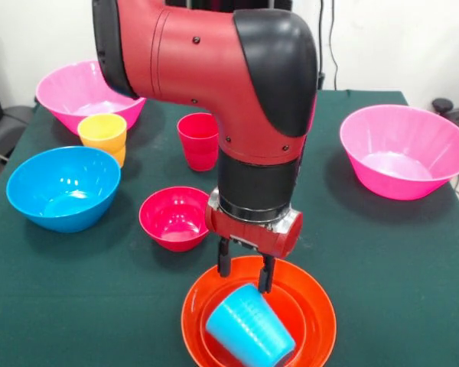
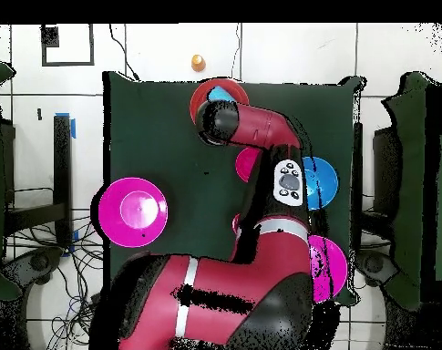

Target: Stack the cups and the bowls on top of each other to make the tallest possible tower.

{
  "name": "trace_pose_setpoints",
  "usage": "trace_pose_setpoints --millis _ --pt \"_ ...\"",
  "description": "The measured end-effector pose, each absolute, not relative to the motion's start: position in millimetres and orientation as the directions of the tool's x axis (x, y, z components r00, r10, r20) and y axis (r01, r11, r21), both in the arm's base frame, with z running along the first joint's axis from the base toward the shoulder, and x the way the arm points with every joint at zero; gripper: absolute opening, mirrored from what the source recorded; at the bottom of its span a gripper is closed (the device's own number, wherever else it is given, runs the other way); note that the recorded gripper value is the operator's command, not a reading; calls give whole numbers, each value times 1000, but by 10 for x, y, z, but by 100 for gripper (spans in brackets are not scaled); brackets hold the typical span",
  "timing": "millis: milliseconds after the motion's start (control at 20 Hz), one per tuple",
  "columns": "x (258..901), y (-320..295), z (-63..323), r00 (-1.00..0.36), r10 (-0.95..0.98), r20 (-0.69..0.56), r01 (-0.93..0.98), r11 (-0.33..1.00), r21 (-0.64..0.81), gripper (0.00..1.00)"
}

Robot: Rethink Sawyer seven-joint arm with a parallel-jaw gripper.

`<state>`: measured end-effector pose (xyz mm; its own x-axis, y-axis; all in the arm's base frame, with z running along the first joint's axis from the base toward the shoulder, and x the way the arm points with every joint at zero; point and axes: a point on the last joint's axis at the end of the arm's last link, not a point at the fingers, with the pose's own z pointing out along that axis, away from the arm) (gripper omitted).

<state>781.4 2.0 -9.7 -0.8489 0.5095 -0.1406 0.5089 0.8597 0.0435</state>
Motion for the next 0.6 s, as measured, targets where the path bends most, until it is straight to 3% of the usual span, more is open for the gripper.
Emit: trace_pose_setpoints --millis 600 --pt "7806 89 -308 -856 490 -164 471 871 141 100"
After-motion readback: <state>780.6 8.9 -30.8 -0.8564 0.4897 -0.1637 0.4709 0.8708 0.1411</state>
